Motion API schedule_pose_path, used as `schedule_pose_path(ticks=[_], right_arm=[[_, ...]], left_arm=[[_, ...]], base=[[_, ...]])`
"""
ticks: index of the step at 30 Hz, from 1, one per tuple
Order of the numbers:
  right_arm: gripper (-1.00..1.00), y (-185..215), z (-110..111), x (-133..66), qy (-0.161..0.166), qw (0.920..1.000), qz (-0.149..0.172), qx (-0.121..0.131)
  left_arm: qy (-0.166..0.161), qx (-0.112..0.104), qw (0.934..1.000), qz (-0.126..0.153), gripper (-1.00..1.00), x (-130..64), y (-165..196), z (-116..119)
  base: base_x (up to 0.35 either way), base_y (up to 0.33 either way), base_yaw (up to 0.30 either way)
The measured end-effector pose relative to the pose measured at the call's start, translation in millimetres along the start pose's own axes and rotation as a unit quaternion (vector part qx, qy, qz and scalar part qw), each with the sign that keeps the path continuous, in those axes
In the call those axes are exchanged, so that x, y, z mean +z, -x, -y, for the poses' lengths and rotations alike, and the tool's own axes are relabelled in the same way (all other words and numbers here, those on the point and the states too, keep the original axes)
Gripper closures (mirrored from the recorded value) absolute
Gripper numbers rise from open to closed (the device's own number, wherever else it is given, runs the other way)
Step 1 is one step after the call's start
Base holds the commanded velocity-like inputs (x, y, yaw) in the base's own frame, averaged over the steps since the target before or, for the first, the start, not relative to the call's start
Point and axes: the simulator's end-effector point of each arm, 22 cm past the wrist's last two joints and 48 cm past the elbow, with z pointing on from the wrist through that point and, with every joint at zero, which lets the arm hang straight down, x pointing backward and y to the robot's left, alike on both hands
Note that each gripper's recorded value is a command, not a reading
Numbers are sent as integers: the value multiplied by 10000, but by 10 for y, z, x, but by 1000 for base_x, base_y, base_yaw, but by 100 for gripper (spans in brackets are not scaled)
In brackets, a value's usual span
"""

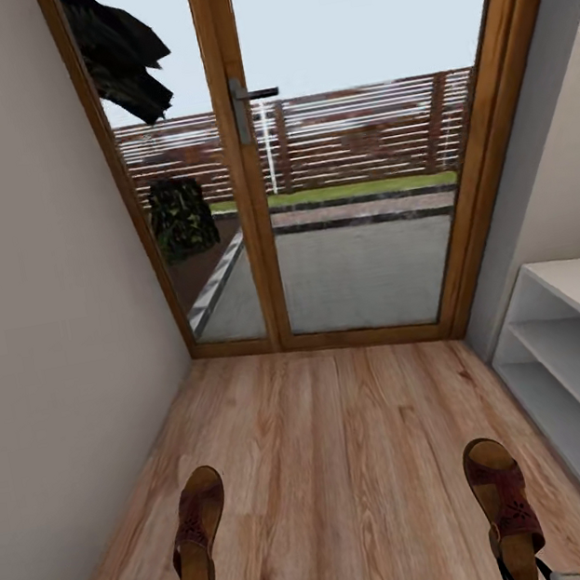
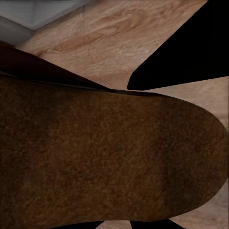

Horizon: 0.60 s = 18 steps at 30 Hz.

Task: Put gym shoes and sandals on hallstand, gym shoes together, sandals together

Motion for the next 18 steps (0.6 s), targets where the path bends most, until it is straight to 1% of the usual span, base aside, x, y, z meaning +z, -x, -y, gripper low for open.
schedule_pose_path(ticks=[8,18], right_arm=[[100,16,-4,1,8,10000,20,-1],[100,39,-4,2,6,10000,49,6]], left_arm=[[1,-7,10000,25,100,0,23,2],[-27,3,10000,53,100,-1,50,33]], base=[[322,150,-235],[283,222,-237]])
